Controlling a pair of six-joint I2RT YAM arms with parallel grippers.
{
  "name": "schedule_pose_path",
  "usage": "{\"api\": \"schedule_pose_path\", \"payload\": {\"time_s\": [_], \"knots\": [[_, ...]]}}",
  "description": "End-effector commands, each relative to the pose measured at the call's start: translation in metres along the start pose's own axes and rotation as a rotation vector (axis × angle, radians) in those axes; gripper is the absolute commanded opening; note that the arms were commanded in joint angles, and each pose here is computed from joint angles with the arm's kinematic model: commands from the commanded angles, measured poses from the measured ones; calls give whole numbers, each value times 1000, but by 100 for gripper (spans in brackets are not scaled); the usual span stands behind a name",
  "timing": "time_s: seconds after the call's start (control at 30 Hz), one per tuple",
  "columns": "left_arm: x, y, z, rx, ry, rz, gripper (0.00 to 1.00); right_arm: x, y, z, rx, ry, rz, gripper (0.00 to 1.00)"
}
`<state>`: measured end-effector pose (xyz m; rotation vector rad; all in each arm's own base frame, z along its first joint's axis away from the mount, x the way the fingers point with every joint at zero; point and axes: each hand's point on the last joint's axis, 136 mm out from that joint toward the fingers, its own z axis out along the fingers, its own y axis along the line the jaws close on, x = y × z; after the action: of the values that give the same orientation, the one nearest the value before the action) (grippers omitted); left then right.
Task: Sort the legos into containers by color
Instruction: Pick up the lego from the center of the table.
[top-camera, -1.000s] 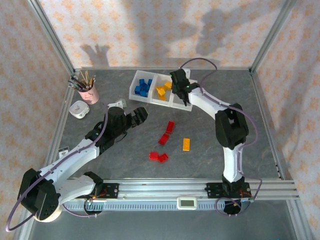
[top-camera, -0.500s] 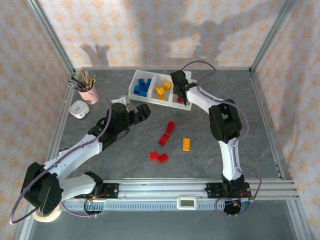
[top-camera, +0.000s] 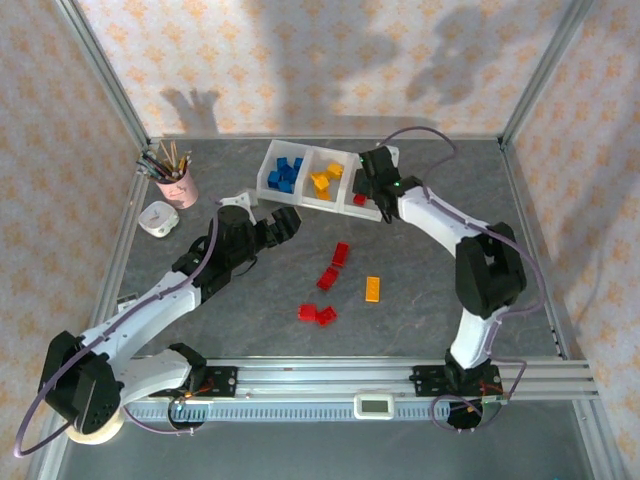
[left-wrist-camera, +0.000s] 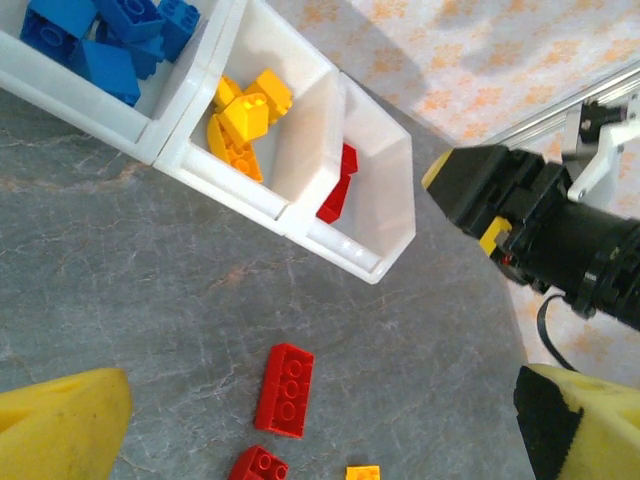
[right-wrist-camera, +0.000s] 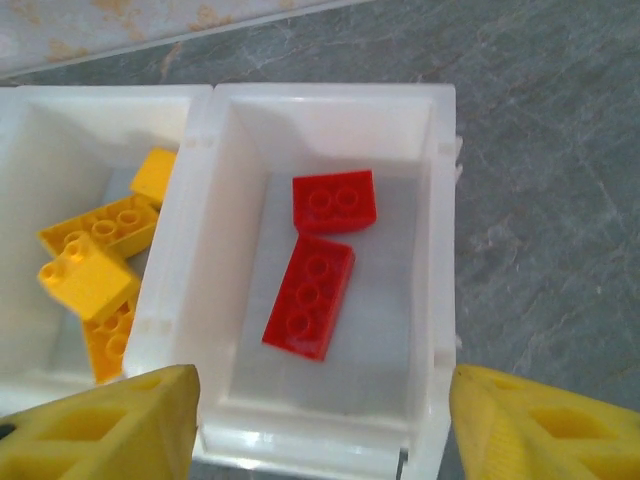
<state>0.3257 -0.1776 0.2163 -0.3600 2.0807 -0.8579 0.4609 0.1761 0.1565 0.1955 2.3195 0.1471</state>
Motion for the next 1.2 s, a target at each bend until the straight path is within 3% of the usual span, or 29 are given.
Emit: {"api": "schedule_pose_path", "payload": {"time_s": [0.0,0.43,0.73,1.17], "knots": [[6,8,-9,-4,7,32,99,29,4,-14,-59,62,36,69],[27,48,-28,-57,-36,-43,99,138,21,-18,-103,201,80,79],[34,61,-29,-77,-42,-72,99,155,45,-3,-94,188,56,83],[42,67,-25,-86,-27,-81,99,176,46,17,-44,222,3,63]]}}
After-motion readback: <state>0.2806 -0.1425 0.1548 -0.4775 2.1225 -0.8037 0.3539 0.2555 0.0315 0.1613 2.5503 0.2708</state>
